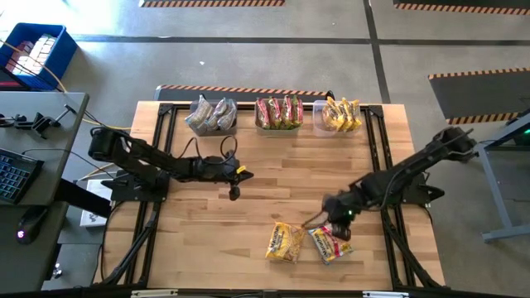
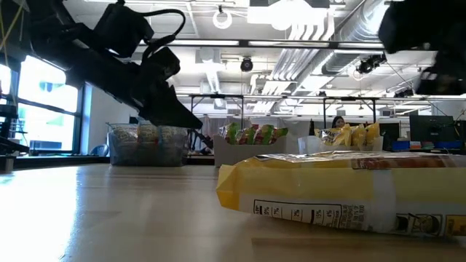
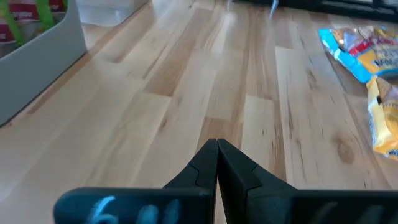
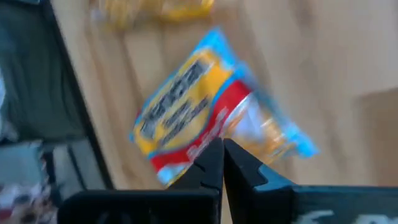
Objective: Sort Maruchan noodles
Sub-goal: Put the blue noodle pack into the black bin
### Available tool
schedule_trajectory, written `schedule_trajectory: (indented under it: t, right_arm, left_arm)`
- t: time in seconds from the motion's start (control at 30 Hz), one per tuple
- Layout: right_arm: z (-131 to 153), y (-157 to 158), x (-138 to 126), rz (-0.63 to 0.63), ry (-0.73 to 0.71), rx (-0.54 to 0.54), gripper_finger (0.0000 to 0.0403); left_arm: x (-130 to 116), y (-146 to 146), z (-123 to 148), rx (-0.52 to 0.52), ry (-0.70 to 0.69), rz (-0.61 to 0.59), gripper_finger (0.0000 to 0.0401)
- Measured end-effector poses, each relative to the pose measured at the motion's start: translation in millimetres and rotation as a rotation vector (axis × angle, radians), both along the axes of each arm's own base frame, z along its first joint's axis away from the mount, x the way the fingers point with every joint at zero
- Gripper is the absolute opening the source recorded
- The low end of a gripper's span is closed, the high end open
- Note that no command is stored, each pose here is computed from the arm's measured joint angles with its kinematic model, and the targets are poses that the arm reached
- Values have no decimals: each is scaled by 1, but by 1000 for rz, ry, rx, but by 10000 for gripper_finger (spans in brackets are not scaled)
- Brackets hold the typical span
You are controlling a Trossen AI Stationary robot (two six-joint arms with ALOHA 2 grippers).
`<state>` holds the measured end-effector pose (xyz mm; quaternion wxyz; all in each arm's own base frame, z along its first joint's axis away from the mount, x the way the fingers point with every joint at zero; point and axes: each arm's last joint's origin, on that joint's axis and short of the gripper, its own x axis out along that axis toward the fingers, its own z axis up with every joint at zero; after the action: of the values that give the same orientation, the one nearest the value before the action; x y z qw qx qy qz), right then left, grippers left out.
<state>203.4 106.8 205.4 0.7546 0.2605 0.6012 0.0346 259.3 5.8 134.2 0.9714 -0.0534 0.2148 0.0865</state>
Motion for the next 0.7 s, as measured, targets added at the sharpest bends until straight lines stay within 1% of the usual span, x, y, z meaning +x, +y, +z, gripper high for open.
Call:
schedule_trajectory:
  t: [0.17, 0.3, 0.37, 0.47, 0.7]
  right_arm:
    - [-18, 22, -1, 77, 123, 55, 0]
    - [-38, 27, 4, 114, 183, 18, 0]
    - [-46, 26, 7, 109, 219, 4, 0]
    - [-50, 22, 10, 88, 250, -10, 0]
    - [-50, 1, 21, 52, 171, -138, 0]
  left_arm:
    - [0, 0, 1, -25, -8, 14, 0]
    - [0, 0, 1, -38, -10, 20, 0]
    - [0, 0, 1, -50, -11, 25, 0]
    - [0, 0, 1, -59, -13, 27, 0]
    - [0, 0, 1, -61, -13, 25, 0]
